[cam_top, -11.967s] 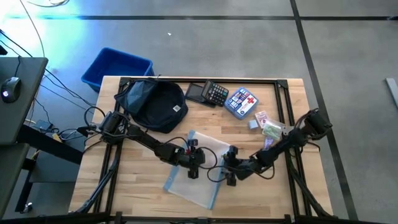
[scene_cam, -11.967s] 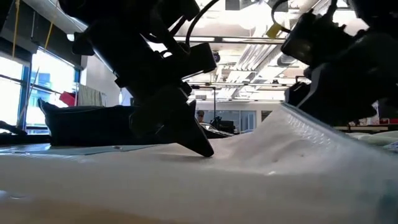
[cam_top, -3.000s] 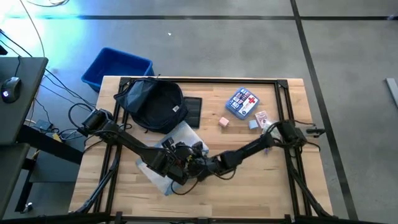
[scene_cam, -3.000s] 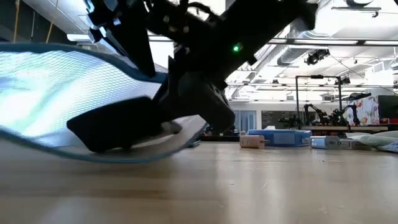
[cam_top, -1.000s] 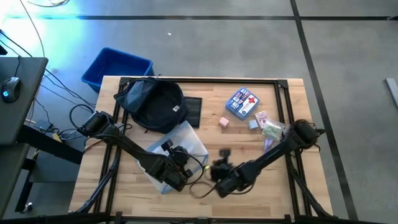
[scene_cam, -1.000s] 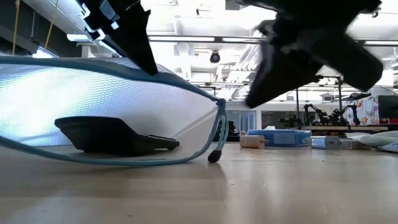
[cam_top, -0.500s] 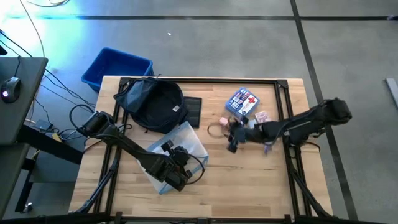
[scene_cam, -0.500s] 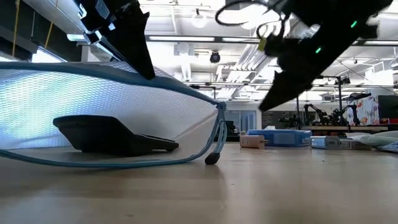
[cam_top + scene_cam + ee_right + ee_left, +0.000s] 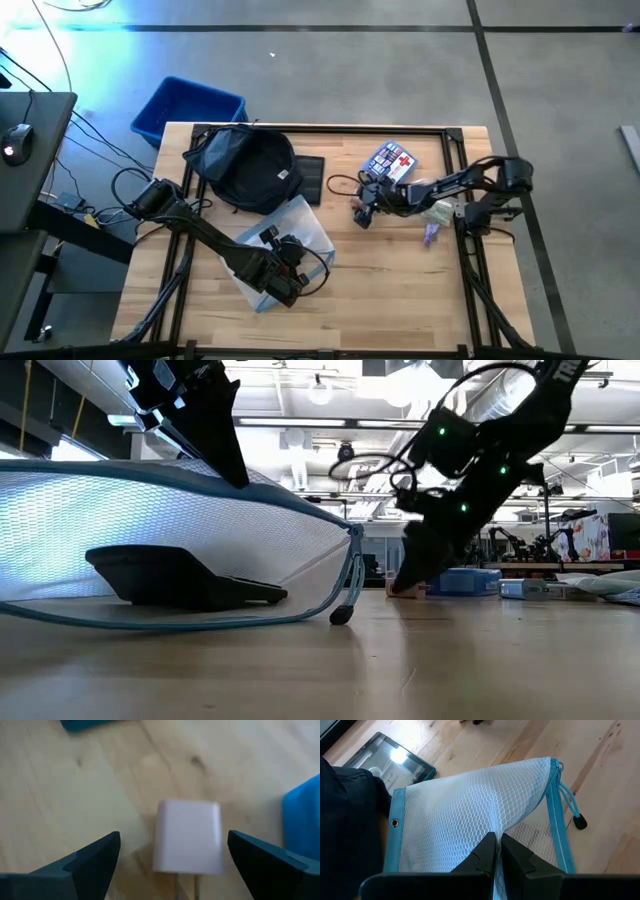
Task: Unpack backpack
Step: Put the pink charger adapter into the transparent zip bag
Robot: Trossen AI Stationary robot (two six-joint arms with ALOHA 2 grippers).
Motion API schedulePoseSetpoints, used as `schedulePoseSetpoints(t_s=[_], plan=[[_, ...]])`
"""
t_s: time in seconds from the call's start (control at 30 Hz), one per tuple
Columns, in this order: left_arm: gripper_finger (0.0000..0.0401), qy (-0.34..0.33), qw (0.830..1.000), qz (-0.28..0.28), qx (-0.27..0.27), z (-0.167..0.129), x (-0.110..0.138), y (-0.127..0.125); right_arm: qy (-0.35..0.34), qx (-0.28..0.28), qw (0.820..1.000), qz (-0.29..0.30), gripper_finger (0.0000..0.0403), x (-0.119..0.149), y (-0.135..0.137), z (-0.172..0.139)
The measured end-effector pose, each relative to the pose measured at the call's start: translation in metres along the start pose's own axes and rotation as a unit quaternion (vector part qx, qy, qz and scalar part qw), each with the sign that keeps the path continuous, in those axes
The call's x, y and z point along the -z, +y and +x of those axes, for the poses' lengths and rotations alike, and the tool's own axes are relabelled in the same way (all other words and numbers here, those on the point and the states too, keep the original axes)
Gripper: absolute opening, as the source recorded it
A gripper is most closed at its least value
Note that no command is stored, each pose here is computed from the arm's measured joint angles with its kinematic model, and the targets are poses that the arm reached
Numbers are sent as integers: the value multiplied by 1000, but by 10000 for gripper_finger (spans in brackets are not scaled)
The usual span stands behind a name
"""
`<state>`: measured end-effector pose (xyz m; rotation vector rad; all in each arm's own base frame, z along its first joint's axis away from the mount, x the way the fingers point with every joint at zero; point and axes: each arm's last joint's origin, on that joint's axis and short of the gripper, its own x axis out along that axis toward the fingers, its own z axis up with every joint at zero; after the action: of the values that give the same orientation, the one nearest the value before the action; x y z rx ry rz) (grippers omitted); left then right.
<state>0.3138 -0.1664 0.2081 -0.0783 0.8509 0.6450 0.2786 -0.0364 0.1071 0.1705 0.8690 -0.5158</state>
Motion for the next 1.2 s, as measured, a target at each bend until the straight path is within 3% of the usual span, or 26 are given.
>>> schedulePoseSetpoints(t_s=[0.07, 0.23, 0.37, 0.5, 0.67, 0.8, 0.9, 1.0, 1.2], plan=[[0, 0, 1000, 0, 0, 0, 0, 0, 0, -6, 1000, -2, 300, 0, 3, 1], [0, 0, 1000, 1, 0, 0, 0, 0, -1, -13, 1000, -5, 166, 1, 7, -1], [0, 0, 1000, 1, 0, 0, 0, 0, -6, -38, 999, -22, 167, 3, 22, -14], [0, -13, 1000, -5, -8, -1, 0, 0, -22, -120, 992, -42, 167, 13, 61, -41], [0, -39, 998, -46, -24, 2, -4, 2, -72, -251, 963, -63, 167, 38, 123, -81], [0, -73, 995, -63, -31, 10, -17, 4, -94, -294, 945, -109, 167, 35, 161, -99], [0, -87, 994, -63, -15, 16, -28, 3, -109, -286, 941, -144, 167, 16, 183, -97], [0, -79, 995, -54, 10, 19, -33, 1, -108, -242, 947, -178, 167, -3, 194, -80], [0, -63, 997, -31, 23, 15, -28, -2, -129, -71, 982, -114, 167, -36, 175, -26]])
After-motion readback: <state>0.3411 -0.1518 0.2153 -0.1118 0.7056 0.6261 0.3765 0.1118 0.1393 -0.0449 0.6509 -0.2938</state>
